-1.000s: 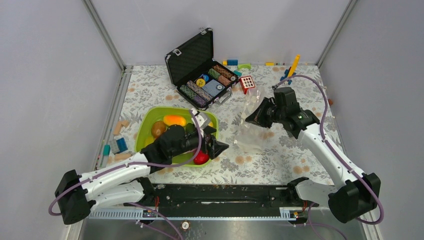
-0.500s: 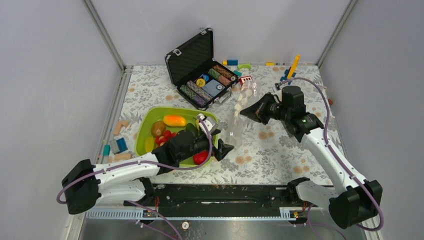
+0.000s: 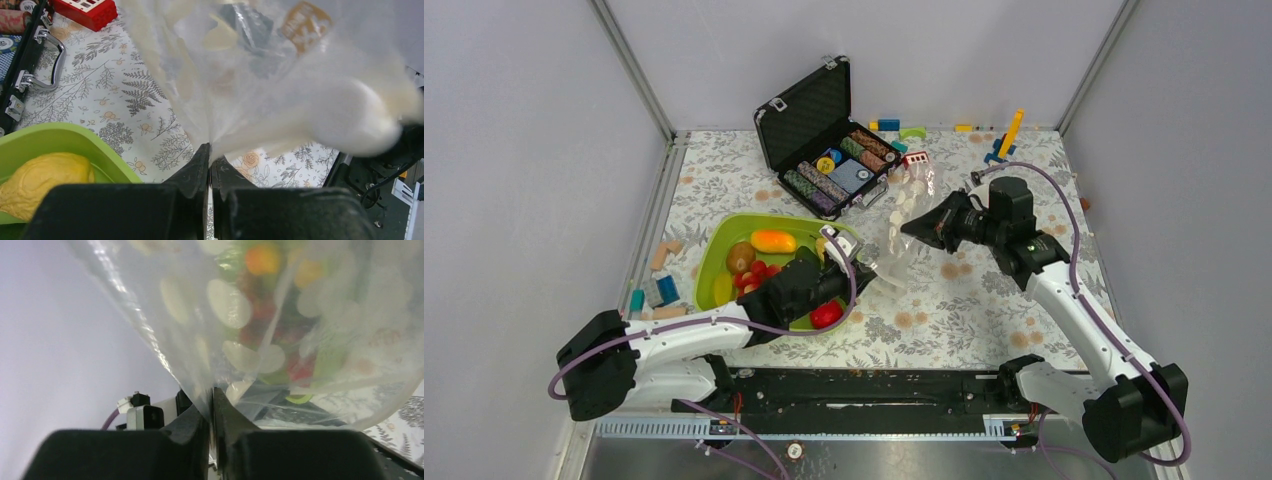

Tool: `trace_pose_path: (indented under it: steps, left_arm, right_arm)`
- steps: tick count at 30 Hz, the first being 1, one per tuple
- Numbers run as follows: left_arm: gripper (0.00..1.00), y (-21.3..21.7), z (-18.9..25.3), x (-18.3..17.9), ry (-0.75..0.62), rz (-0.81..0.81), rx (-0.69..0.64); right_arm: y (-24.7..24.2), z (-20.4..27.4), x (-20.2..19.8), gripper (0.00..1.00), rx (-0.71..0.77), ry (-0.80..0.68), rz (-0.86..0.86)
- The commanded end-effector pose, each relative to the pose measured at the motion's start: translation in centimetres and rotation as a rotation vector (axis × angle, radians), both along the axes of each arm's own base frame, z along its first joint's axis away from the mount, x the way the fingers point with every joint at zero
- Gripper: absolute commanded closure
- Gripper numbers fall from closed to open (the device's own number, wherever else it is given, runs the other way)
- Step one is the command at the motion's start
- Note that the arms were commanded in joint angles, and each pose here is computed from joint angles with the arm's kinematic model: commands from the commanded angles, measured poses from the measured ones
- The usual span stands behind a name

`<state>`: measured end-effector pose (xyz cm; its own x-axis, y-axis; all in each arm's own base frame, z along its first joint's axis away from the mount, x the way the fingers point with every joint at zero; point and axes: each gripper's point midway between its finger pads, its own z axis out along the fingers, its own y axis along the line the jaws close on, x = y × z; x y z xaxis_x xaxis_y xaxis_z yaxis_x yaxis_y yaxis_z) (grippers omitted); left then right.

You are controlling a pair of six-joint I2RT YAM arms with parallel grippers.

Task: Place the food in the zip-top bag and seal the zipper
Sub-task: Open the zipper of the food storage bag at the center of the board.

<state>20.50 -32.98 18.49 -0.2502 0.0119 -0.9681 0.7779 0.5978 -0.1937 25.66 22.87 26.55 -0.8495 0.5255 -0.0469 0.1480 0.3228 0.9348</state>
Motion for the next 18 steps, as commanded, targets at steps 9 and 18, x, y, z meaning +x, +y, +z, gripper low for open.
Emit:
trace_pose_path:
  steps: [9, 18]
  left_arm:
    - [1.0, -1.5, 4.1, 0.1, 0.211, 0.068, -0.177]
    - [1.0, -1.7, 5.2, 2.2, 0.424, 0.261, -0.105]
  right_arm:
    - [-5.3, -2.4, 0.6, 0.0, -0.408, -0.339, -0.08]
    - [-5.8, -3.5, -1.8, 0.0, -0.749, -0.729, 0.06]
